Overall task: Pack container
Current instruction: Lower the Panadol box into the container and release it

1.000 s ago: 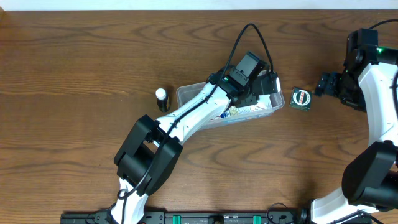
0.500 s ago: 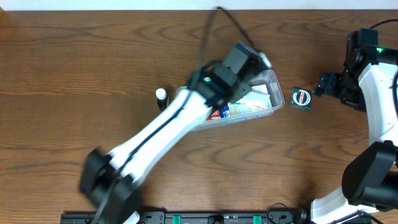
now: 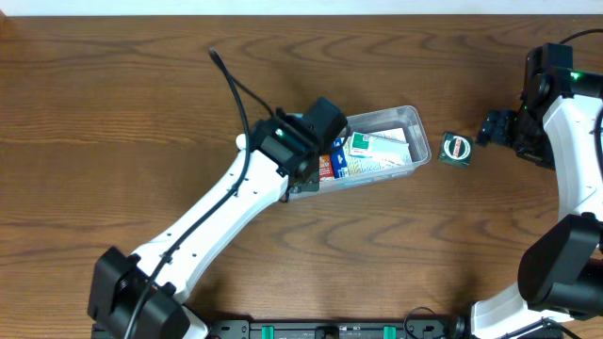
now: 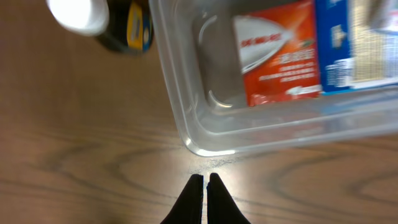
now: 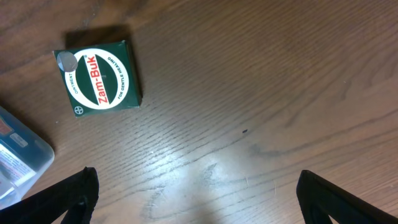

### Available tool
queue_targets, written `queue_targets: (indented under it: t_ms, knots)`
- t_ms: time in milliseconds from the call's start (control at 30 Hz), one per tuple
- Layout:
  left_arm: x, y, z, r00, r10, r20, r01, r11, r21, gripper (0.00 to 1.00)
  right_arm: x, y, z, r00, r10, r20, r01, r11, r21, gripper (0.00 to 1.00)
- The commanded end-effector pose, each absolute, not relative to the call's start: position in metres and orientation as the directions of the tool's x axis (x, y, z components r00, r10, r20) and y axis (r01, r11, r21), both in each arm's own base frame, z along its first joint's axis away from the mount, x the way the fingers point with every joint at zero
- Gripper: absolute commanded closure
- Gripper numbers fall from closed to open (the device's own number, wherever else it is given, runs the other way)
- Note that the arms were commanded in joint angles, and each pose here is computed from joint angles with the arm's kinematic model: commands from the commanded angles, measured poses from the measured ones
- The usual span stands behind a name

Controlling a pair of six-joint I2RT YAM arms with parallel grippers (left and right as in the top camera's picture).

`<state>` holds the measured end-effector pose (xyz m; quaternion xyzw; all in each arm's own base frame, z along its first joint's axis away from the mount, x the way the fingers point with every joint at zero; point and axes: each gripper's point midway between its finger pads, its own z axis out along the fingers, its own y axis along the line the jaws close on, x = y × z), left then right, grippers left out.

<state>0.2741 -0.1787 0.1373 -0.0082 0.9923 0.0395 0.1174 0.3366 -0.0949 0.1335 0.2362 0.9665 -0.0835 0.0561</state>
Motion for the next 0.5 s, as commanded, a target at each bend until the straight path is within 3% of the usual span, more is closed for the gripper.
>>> queue_targets:
  t_ms: [0,467]
  knots:
    - [0.263,-0.181,0.117,-0.98,-0.099,-0.173,-0.107,0.993,0.039,0.94,0.335,-0.097,0.141,-0.88,0.445,-0.169,0.467,0.874,-0.132,0.01]
    - [0.26,-0.192,0.08,-0.983,-0.114,-0.146,-0.109,0.993,-0.043,0.94,0.335,-0.097,0.141,-0.88,0.445,-0.169,0.467,0.874,-0.132,0.01]
